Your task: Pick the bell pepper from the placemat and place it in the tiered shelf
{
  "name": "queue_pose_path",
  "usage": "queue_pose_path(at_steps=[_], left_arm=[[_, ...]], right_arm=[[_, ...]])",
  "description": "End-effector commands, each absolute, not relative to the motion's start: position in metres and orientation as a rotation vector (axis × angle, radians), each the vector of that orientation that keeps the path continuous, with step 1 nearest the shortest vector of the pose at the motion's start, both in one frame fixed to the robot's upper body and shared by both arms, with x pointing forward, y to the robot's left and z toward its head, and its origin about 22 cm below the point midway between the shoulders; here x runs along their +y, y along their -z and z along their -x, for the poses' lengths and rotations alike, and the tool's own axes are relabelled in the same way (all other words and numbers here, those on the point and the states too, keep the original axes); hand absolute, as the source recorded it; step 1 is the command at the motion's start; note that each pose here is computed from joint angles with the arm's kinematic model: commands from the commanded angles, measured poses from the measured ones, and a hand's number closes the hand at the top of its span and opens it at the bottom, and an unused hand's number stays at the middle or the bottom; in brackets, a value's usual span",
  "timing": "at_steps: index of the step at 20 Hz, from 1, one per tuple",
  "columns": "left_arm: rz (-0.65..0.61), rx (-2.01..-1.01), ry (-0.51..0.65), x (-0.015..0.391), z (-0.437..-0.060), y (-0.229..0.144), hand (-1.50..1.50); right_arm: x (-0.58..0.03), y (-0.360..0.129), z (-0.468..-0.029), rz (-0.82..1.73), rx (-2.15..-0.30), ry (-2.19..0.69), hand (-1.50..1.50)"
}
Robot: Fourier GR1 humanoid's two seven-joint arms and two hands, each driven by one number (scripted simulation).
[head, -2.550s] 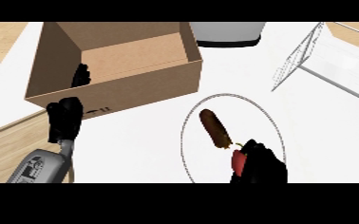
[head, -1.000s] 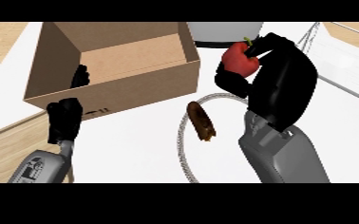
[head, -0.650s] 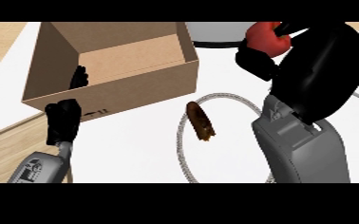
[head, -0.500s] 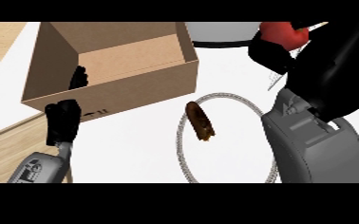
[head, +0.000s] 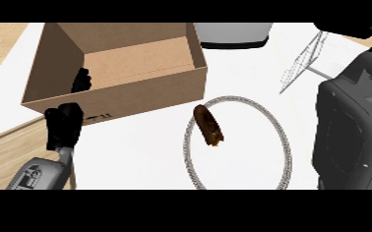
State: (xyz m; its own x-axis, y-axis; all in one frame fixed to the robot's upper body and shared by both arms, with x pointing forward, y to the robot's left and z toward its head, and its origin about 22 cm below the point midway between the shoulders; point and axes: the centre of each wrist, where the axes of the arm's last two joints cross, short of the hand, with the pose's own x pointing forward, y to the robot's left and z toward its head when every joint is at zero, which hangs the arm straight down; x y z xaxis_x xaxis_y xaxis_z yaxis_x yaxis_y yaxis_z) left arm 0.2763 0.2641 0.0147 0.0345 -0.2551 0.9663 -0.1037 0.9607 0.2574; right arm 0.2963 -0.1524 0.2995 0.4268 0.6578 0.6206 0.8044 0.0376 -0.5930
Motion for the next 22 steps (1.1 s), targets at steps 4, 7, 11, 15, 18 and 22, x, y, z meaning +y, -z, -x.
queue_pose_path(at_steps=[4,7,11,15,18,22], left_arm=[[-0.128,-1.584,0.254,0.238,-0.280,-0.025,0.00],[-0.139,-1.568,0.237,0.235,-0.274,-0.016,0.00],[-0.126,-1.569,0.246,0.238,-0.278,-0.011,0.00],[-0.117,-1.586,0.240,0.222,-0.275,-0.007,0.00],[-0.128,-1.581,0.264,0.236,-0.283,-0.021,0.00],[-0.112,-1.594,0.249,0.230,-0.289,-0.033,0.00]], right_arm=[[-0.191,-0.324,-0.303,1.740,-1.138,0.241,1.50],[-0.190,-0.339,-0.294,1.756,-1.142,0.211,1.50],[-0.208,-0.334,-0.306,1.859,-1.100,0.140,1.50],[-0.225,-0.328,-0.323,1.878,-1.080,0.153,1.50],[-0.242,-0.311,-0.325,1.934,-1.064,0.138,1.50],[-0.274,-0.298,-0.342,1.981,-1.101,0.015,1.50]])
